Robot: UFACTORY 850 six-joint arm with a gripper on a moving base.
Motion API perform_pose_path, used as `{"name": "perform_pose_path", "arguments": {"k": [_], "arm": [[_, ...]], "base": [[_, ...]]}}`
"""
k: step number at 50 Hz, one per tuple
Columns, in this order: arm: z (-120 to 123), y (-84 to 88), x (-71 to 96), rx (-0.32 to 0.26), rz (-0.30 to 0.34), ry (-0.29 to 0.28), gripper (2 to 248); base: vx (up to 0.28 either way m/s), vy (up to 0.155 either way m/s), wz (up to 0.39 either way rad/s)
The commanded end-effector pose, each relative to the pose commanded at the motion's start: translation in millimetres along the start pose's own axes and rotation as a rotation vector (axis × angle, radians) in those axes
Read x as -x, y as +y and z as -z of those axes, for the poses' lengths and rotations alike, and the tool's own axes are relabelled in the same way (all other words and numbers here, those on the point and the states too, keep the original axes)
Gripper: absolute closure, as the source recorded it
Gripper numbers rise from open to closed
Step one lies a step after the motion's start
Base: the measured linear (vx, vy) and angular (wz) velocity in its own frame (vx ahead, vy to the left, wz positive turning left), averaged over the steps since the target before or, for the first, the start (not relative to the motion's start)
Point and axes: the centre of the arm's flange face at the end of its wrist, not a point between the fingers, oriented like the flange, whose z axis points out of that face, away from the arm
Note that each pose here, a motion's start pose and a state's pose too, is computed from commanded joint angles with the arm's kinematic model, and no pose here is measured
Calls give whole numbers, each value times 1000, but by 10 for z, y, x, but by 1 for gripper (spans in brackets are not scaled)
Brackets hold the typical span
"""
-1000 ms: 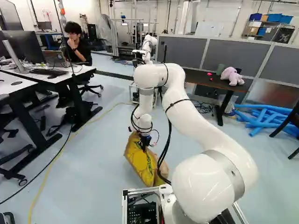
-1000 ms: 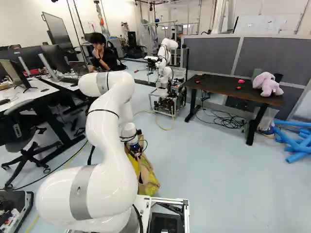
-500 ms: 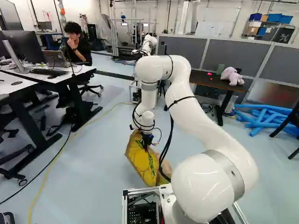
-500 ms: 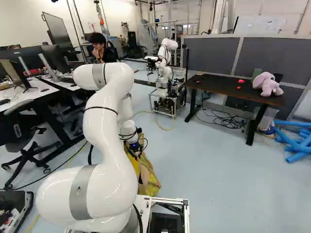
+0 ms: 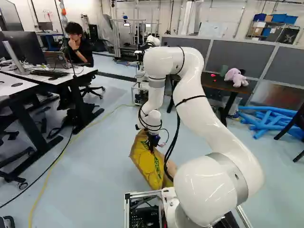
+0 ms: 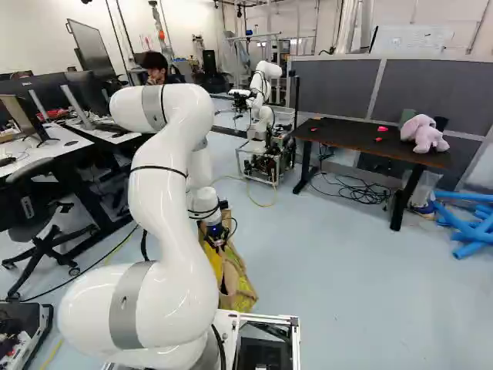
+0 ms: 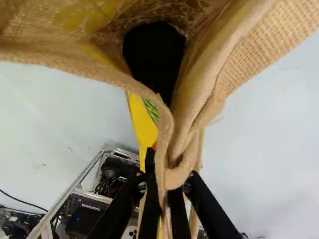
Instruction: Pick up the bag on the ground and place it on the table
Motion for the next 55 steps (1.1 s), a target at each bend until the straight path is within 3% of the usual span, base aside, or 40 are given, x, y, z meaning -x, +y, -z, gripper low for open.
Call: {"name": "perform_pose_path", "arguments": {"k": [33,55], "arm": [[492,280,364,5,-77,24,228],[823,393,414,19,-106,74,228]], "base": [[0,0,0],[0,0,0]]}}
